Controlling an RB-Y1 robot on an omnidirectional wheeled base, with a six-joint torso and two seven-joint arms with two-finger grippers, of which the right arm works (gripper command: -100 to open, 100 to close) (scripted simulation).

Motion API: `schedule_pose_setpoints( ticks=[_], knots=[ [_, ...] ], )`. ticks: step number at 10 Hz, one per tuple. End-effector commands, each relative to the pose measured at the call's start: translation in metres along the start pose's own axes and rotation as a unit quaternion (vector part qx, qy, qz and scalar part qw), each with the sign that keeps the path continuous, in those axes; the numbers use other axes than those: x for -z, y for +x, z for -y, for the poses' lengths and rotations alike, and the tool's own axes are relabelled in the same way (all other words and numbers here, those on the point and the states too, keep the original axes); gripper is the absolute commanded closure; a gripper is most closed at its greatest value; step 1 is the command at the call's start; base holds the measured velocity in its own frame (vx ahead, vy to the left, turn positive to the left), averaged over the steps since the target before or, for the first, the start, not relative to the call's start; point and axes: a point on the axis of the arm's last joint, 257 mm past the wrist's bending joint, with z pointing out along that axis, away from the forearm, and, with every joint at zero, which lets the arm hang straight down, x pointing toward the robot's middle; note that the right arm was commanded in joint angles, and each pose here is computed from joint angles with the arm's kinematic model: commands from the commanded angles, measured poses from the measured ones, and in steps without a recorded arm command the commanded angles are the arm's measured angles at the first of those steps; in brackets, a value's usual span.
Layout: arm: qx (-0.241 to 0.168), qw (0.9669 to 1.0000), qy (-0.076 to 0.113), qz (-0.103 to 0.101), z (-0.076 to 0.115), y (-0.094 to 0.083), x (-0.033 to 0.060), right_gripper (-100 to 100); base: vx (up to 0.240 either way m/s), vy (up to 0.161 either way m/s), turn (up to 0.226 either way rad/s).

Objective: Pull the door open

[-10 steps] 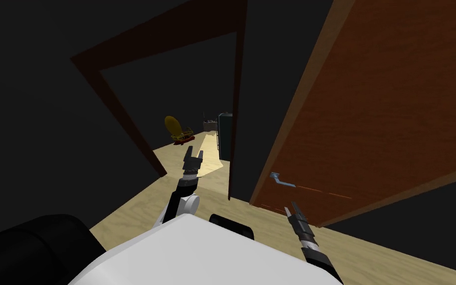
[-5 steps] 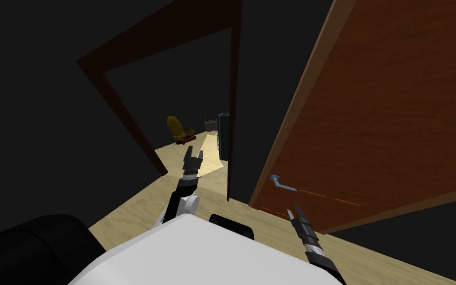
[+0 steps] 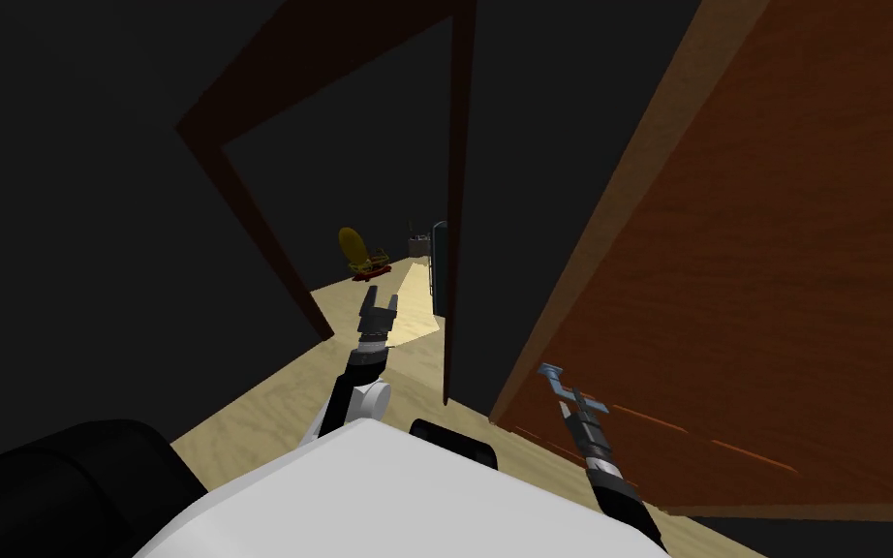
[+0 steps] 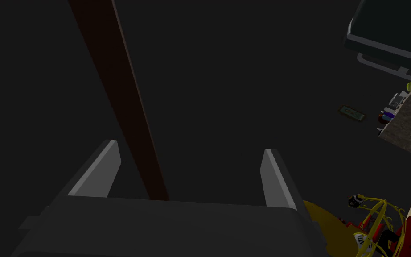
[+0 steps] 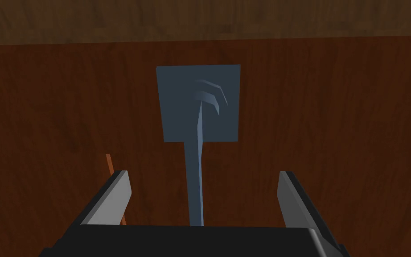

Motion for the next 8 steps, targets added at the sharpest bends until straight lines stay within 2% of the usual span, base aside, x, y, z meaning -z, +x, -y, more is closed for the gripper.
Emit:
schedule_pose_setpoints(
  ticks=[1,2,3,8],
  knots=[
    [-0.001,1.0,0.001,0.01,0.0013,0.0001,-0.0077,-100,0.152,-0.071,0.122],
    [-0.001,1.0,0.0,0.006,0.0008,0.0002,-0.0046,-100,0.069,-0.035,0.033],
    [-0.001,1.0,0.0,0.006,0.0008,0.0002,-0.0046,100,-0.006,0.004,-0.025],
    [-0.001,1.0,0.0,0.006,0.0008,0.0002,-0.0046,100,-0.014,0.005,-0.003]
  ],
)
